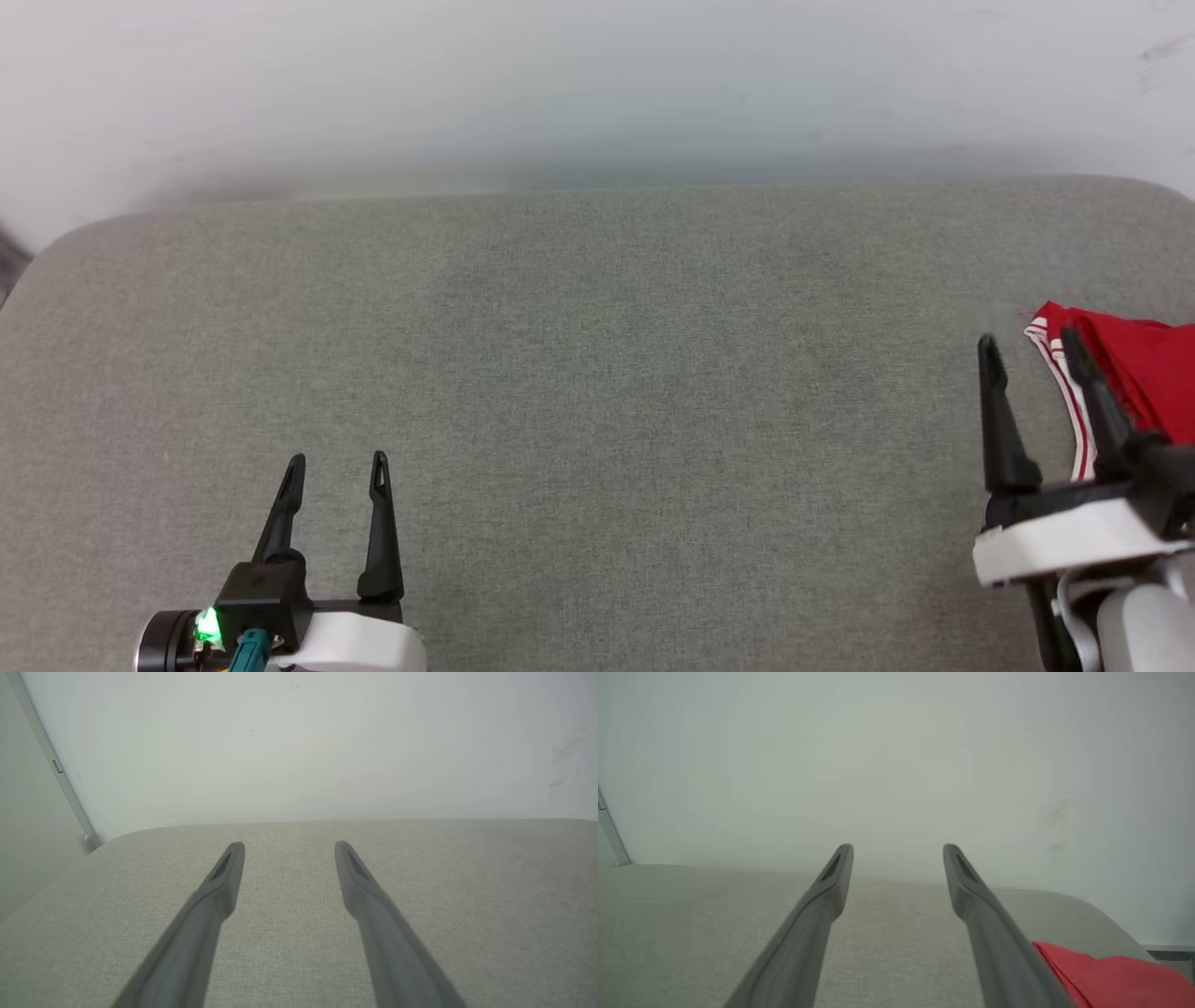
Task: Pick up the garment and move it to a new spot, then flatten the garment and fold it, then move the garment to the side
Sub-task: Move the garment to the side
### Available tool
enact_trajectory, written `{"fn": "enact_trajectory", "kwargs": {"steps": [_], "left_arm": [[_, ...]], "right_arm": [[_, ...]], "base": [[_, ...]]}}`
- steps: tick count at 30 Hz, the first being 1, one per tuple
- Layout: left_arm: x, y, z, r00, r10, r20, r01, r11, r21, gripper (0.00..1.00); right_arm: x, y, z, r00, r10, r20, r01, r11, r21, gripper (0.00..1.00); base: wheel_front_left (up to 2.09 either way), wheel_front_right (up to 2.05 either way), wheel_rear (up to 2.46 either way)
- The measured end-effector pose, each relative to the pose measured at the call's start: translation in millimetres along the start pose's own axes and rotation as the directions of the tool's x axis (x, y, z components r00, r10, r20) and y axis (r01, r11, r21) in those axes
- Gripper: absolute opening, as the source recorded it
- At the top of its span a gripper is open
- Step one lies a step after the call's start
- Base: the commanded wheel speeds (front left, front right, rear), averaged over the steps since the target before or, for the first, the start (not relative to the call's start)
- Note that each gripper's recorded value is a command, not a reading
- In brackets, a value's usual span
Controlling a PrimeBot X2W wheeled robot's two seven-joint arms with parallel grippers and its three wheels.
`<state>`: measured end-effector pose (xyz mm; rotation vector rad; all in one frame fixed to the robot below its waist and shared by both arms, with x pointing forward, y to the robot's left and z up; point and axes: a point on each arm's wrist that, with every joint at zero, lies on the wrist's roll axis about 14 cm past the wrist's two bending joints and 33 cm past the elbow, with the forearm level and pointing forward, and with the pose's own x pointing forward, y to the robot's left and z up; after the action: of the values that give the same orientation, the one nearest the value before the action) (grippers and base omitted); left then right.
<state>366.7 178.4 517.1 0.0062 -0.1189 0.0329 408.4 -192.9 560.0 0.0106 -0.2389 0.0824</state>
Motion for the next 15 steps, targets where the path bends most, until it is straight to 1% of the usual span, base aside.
{"fn": "enact_trajectory", "kwargs": {"steps": [11,15], "left_arm": [[-9.5,-0.4,1.8,1.000,-0.005,0.001,0.005,1.000,-0.013,1.00],[-15.8,1.8,-0.1,1.000,0.000,-0.008,-0.001,1.000,-0.018,1.00]], "right_arm": [[-42.8,2.2,-19.8,0.996,-0.040,-0.079,0.043,0.998,0.038,1.00],[-52.5,4.6,-22.8,0.995,-0.046,-0.093,0.051,0.997,0.052,1.00]], "base": [[0.00,0.00,0.00],[0.00,0.00,0.00]]}}
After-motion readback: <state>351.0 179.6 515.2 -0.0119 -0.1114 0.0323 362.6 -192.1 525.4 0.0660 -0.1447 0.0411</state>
